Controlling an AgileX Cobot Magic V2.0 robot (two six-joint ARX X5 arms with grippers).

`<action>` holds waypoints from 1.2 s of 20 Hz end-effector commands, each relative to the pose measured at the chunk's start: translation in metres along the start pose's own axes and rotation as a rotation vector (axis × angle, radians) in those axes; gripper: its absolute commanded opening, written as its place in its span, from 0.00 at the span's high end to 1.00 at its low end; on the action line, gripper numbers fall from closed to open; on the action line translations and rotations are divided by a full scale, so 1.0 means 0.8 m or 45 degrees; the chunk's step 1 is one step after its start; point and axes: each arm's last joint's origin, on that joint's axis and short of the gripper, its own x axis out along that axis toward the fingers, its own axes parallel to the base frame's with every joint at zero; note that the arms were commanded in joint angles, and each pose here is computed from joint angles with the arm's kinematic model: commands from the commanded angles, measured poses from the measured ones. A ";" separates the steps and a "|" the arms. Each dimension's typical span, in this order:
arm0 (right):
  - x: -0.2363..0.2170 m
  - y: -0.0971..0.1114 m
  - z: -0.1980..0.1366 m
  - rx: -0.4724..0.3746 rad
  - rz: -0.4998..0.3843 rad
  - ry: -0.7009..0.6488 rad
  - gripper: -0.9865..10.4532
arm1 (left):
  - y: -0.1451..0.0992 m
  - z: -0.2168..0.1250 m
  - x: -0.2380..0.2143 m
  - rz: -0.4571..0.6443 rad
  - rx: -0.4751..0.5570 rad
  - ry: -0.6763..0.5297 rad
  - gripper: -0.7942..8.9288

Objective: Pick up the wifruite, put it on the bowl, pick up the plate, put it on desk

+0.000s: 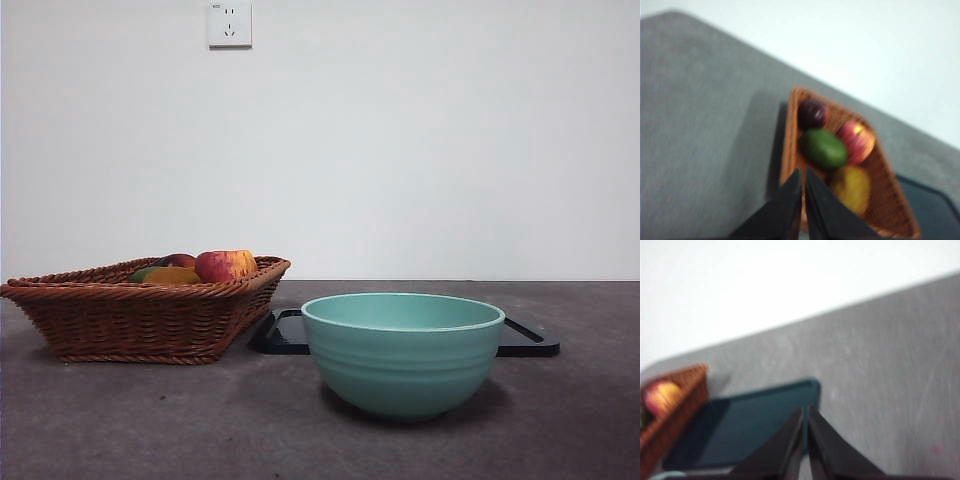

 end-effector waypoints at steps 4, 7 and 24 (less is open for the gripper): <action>-0.022 0.023 0.046 -0.005 0.038 -0.086 0.91 | -0.026 0.043 -0.026 -0.005 0.012 -0.006 0.91; -0.033 0.034 0.068 -0.052 0.035 -0.082 0.91 | -0.038 0.063 -0.038 -0.002 0.055 0.016 0.91; -0.026 0.078 0.155 -0.292 0.297 0.578 0.91 | -0.082 0.131 -0.027 -0.255 0.307 0.592 0.91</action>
